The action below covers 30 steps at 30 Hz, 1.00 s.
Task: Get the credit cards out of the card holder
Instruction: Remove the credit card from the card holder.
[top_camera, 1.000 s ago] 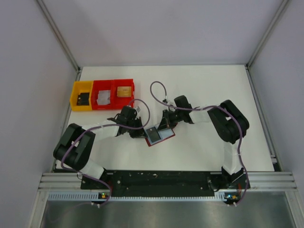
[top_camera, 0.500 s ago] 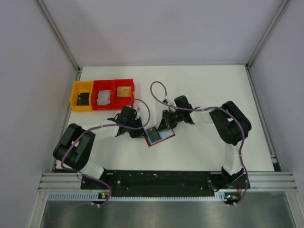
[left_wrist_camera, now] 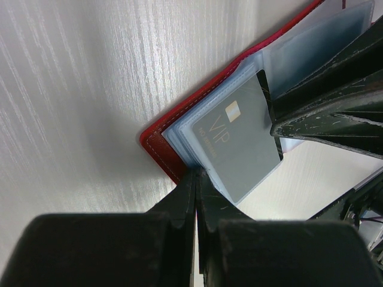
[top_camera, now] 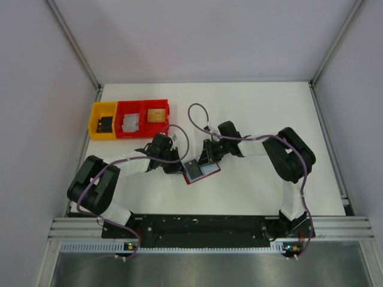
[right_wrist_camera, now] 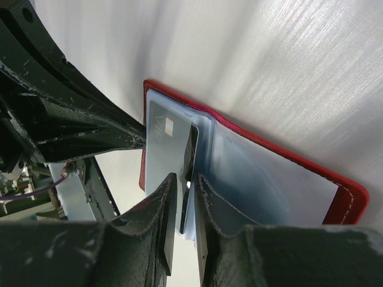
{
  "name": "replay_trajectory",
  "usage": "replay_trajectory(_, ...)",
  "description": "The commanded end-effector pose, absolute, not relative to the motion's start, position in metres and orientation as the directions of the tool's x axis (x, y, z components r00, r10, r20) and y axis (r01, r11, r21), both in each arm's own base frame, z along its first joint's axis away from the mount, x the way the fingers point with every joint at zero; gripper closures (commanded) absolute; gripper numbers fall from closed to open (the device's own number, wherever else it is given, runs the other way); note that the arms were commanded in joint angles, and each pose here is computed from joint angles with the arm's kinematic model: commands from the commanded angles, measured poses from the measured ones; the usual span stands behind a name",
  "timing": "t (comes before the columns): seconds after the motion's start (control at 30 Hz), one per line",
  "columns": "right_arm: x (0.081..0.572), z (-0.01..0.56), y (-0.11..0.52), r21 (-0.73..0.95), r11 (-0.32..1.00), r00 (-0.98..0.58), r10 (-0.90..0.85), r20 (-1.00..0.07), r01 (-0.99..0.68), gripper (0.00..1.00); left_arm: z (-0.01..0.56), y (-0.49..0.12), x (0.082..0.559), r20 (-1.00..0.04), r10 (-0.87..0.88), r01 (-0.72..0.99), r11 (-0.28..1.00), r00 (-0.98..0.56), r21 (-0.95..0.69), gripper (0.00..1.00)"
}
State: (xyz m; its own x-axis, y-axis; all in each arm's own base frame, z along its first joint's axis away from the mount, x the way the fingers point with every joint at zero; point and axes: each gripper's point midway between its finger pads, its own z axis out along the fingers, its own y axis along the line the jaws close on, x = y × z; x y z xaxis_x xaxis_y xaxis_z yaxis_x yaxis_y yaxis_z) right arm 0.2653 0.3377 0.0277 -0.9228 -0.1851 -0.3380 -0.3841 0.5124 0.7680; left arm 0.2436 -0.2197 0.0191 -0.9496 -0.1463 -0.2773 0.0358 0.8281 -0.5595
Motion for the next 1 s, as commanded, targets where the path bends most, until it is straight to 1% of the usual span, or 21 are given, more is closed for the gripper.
replay_trajectory(0.0,0.263,0.037,0.353,0.795,0.436,-0.907,-0.207,-0.366,-0.421,0.82,-0.015,-0.199,0.221,-0.229,-0.097,0.017,0.892,-0.969,-0.452,1.0)
replay_trajectory(0.1,0.263,0.039,0.356,0.813,0.408,-0.909,-0.204,-0.363,-0.416,0.88,-0.015,-0.199,0.22,-0.228,-0.094,0.02,0.892,-0.969,-0.451,1.0)
replay_trajectory(0.13,0.262,0.039,0.357,0.816,0.401,-0.909,-0.205,-0.362,-0.415,0.91,-0.016,-0.199,0.22,-0.227,-0.094,0.019,0.893,-0.969,-0.449,1.0)
replay_trajectory(0.17,0.263,0.04,0.356,0.817,0.398,-0.908,-0.204,-0.365,-0.418,0.98,-0.015,-0.199,0.22,-0.228,-0.097,0.016,0.893,-0.969,-0.449,1.0)
replay_trajectory(0.2,0.265,0.04,0.355,0.814,0.402,-0.907,-0.202,-0.369,-0.42,1.0,-0.015,-0.198,0.221,-0.231,-0.098,0.016,0.894,-0.968,-0.448,1.0)
replay_trajectory(0.47,0.283,0.043,0.323,0.8,0.437,-0.91,-0.153,-0.385,-0.411,1.0,-0.017,-0.196,0.219,-0.227,-0.099,0.012,0.896,-0.969,-0.445,1.0)
replay_trajectory(0.63,0.289,0.042,0.314,0.796,0.458,-0.917,-0.14,-0.375,-0.395,1.0,-0.018,-0.195,0.219,-0.229,-0.092,0.018,0.899,-0.969,-0.437,1.0)
replay_trajectory(0.73,0.29,0.044,0.315,0.798,0.453,-0.916,-0.14,-0.377,-0.397,1.0,-0.014,-0.195,0.221,-0.244,-0.092,0.025,0.899,-0.965,-0.438,1.0)
replay_trajectory(0.83,0.289,0.044,0.315,0.799,0.451,-0.916,-0.142,-0.375,-0.397,1.0,0.001,-0.202,0.227,-0.279,-0.111,0.038,0.878,-0.954,-0.478,1.0)
replay_trajectory(0.9,0.287,0.043,0.317,0.799,0.45,-0.916,-0.148,-0.374,-0.399,1.0,0.018,-0.212,0.231,-0.303,-0.137,0.05,0.843,-0.943,-0.536,0.93)
replay_trajectory(0.97,0.284,0.043,0.319,0.801,0.448,-0.916,-0.151,-0.37,-0.398,1.0,0.039,-0.224,0.238,-0.332,-0.162,0.075,0.797,-0.929,-0.599,0.83)
